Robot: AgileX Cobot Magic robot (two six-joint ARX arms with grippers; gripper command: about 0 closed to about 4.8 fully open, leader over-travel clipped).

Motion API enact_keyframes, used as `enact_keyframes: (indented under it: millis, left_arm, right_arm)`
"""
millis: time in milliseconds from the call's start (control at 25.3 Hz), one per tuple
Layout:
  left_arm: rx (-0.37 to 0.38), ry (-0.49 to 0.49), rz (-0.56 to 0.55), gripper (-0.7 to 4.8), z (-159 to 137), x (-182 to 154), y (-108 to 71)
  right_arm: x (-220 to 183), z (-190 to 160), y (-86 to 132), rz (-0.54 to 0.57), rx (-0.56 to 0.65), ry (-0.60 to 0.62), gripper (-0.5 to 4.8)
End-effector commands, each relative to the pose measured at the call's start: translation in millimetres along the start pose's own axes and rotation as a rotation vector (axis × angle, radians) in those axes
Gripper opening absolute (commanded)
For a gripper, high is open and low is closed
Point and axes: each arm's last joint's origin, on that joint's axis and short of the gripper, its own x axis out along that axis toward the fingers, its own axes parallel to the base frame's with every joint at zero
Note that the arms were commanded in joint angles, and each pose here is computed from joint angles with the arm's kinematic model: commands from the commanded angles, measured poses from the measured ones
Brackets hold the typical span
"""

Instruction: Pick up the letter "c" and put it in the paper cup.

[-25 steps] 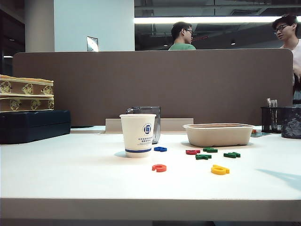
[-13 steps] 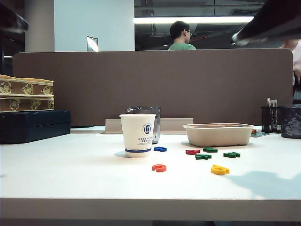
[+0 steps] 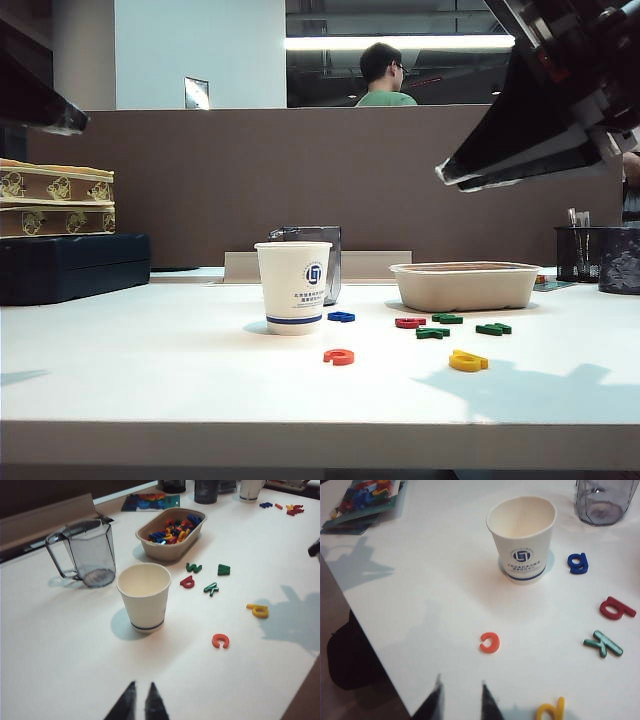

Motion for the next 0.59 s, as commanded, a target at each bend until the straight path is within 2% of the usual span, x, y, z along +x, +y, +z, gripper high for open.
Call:
enact_keyframes:
  millis: [40,198,356,594]
  left_arm:
    - [0.0,0.009,-0.02,0.27,-0.9,4.3,0.1]
    - [0.0,0.026,-0.07,0.27,-2.4,13.2,-4.5]
    - [-0.007,0.066,-0.109,0.27,-7.0,25.9,-8.5]
    - [0.063,0.101,-0.116,0.29,-13.7,39.2,-7.2]
  right_arm:
    - [3.7,7.0,-0.8,0.01,-0.016,-0.02,1.22]
    - [10.7,13.3,-4.0,0.01,-0.018,-0.008,1.4]
    - [19.9,18.3,-7.9,0.012,-0.082,0.012,1.59]
    - [36.1,19.6,-11.0,0.045,-0.122,0.056,1.59]
